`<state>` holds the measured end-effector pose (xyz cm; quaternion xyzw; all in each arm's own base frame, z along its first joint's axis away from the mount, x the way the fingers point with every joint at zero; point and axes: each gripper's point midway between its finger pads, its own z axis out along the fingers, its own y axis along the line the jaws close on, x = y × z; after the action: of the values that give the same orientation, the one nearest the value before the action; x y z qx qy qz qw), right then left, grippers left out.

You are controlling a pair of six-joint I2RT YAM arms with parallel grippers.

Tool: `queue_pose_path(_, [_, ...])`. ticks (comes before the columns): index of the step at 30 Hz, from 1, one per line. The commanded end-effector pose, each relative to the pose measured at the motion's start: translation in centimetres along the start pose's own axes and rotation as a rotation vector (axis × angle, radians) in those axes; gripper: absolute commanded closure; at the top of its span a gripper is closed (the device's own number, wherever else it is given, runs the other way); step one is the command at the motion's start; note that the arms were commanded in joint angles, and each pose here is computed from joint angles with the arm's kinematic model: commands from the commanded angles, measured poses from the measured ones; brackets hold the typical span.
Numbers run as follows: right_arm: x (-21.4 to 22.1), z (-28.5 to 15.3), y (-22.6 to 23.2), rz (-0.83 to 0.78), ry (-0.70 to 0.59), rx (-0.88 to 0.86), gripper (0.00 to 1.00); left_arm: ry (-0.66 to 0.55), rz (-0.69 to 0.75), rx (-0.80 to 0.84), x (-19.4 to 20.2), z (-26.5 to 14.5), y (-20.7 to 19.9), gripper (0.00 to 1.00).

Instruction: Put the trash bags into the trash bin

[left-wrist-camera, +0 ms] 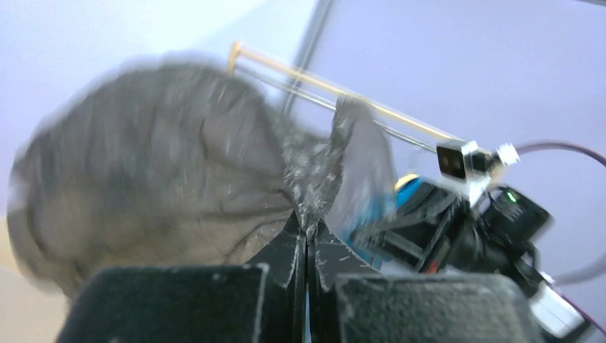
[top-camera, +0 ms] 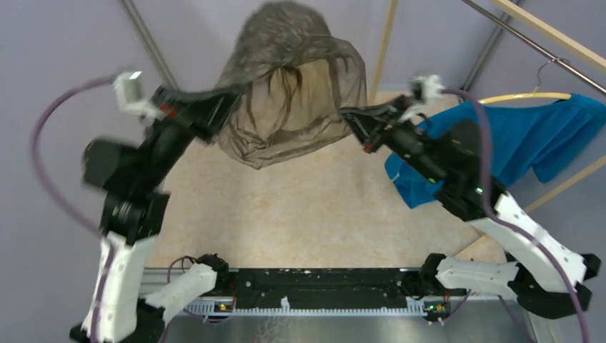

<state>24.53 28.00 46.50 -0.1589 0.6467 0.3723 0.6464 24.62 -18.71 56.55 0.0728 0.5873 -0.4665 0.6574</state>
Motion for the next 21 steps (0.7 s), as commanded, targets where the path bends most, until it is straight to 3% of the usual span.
queue_pose_path(1, [-5.9, -5.0, 3.4, -0.098, -0.225, -0.16, 1.0, -0.145, 0.064, 0.132, -0.4, -6.9, -3.8, 1.0])
queue_pose_path(4, [0.5, -4.2, 1.1, -0.118, -0.151, -0.112, 1.0, -0.038, 0.001, -0.15, 7.0, -7.7, 4.6, 1.0])
queue_pose_path(7, [10.9, -4.1, -1.8, -0.071, 0.0, -0.062, 1.0, 0.23, -0.125, -0.416, 19.0, -10.2, 13.1, 1.0])
queue_pose_path(10, [21.3, -5.9, -3.9, 0.006, 0.221, -0.026, 1.0, 0.446, -0.291, -0.489, 28.0, -13.6, 15.5, 1.0])
queue_pose_path(12, [26.1, -7.7, -4.7, 0.054, 0.348, -0.012, 1.0, 0.519, -0.369, -0.495, 31.2, -15.4, 15.6, 1.0])
queue_pose_path(16, [27.8, -10.2, -5.6, 0.082, 0.403, 0.019, 1.0, 0.526, -0.425, -0.46, 32.2, -16.5, 14.7, 1.0])
queue_pose_path(21, [19.7, -9.5, -5.5, -0.003, 0.257, 0.064, 1.0, 0.388, -0.315, -0.367, 25.4, -13.5, 12.1, 1.0])
